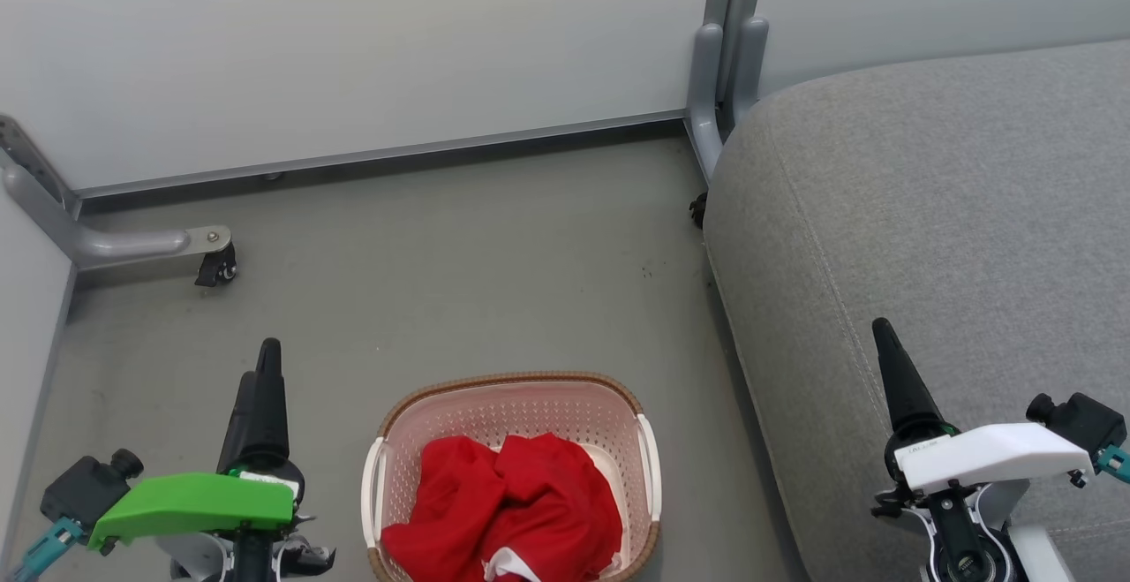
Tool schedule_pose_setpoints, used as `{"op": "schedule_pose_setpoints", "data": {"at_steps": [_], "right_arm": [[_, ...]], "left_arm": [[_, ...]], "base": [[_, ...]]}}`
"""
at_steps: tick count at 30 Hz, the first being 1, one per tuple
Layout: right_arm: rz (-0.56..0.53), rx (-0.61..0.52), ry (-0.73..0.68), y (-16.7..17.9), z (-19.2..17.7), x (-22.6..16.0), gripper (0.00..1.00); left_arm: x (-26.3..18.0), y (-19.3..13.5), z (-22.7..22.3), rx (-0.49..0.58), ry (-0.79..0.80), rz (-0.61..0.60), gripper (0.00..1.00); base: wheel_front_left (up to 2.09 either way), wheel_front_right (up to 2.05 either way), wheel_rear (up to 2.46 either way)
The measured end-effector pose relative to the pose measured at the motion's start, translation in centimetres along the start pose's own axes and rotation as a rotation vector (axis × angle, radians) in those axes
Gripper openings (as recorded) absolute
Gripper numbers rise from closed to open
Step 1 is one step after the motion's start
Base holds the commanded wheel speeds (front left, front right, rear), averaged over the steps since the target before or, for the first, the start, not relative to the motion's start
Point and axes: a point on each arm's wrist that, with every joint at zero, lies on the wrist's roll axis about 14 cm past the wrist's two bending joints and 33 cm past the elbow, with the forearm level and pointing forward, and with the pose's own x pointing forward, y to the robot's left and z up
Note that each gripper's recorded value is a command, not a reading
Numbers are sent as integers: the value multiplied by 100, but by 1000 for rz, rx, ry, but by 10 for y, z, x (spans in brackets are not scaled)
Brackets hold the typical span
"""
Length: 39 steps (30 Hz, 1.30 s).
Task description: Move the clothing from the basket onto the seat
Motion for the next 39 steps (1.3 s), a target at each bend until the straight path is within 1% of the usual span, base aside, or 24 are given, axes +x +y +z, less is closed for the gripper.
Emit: {"op": "schedule_pose_setpoints", "data": {"at_steps": [1,2,6,12,22,39], "right_arm": [[0,0,0,0,0,0,100],[9,-30,-5,3,1,0,100],[25,-84,-11,8,1,0,100],[38,-168,3,11,-6,-3,100],[77,-294,-2,21,-10,-2,100],[141,-483,-5,35,-19,-4,100]], "left_arm": [[0,0,0,0,0,0,100],[0,-1,0,29,-2,-1,100],[0,-6,-1,89,-5,-18,100],[-2,-6,-1,146,-15,-12,100],[-2,-14,-4,314,-19,-43,100],[-3,-27,-9,510,-36,-94,100]], "base": [[0,0,0],[0,0,0],[0,0,0],[0,0,0],[0,0,0],[0,0,0]]}}
